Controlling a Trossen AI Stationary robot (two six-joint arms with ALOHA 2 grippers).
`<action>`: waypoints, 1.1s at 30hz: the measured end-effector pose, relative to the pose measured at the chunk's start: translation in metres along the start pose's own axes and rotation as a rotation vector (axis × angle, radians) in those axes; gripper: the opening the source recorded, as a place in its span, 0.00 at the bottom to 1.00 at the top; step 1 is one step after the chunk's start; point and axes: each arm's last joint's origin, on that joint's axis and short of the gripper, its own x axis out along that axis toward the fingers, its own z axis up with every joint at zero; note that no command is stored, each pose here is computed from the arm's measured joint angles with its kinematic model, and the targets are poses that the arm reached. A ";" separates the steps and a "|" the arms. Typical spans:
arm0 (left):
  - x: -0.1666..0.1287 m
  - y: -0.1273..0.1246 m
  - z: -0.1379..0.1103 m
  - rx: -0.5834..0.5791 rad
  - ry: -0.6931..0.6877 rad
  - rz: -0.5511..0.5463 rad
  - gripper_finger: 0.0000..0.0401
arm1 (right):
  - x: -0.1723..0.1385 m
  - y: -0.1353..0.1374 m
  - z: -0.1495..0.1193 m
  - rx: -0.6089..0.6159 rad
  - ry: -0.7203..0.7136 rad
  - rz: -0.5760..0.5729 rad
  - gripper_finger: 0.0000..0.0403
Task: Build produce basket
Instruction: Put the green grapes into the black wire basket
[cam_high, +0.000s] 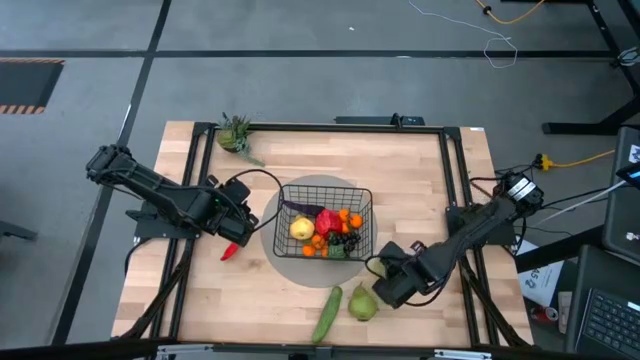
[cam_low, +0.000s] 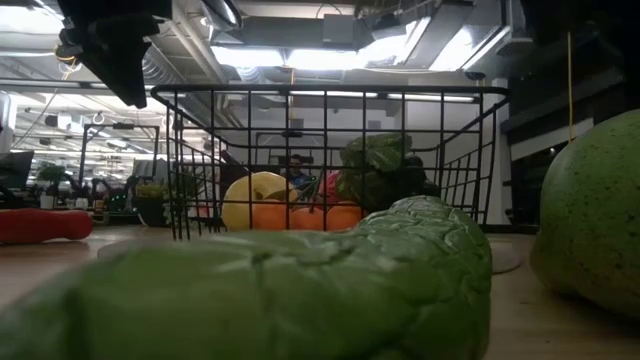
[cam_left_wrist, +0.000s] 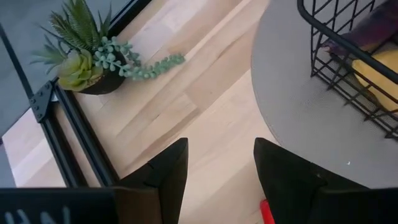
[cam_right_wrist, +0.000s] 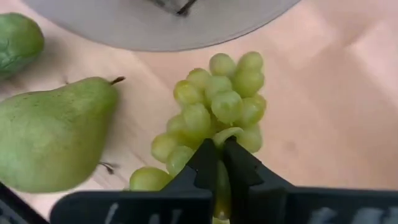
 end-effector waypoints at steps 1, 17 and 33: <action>0.000 0.000 0.000 0.000 0.000 0.000 0.45 | -0.007 0.000 0.001 -0.007 -0.008 -0.024 0.01; 0.000 0.000 0.000 -0.002 -0.001 -0.001 0.45 | -0.100 -0.006 0.037 -0.302 -0.649 -0.278 0.01; 0.000 -0.001 0.000 -0.008 -0.007 -0.006 0.45 | -0.149 -0.001 0.071 -0.779 -0.942 -0.626 0.01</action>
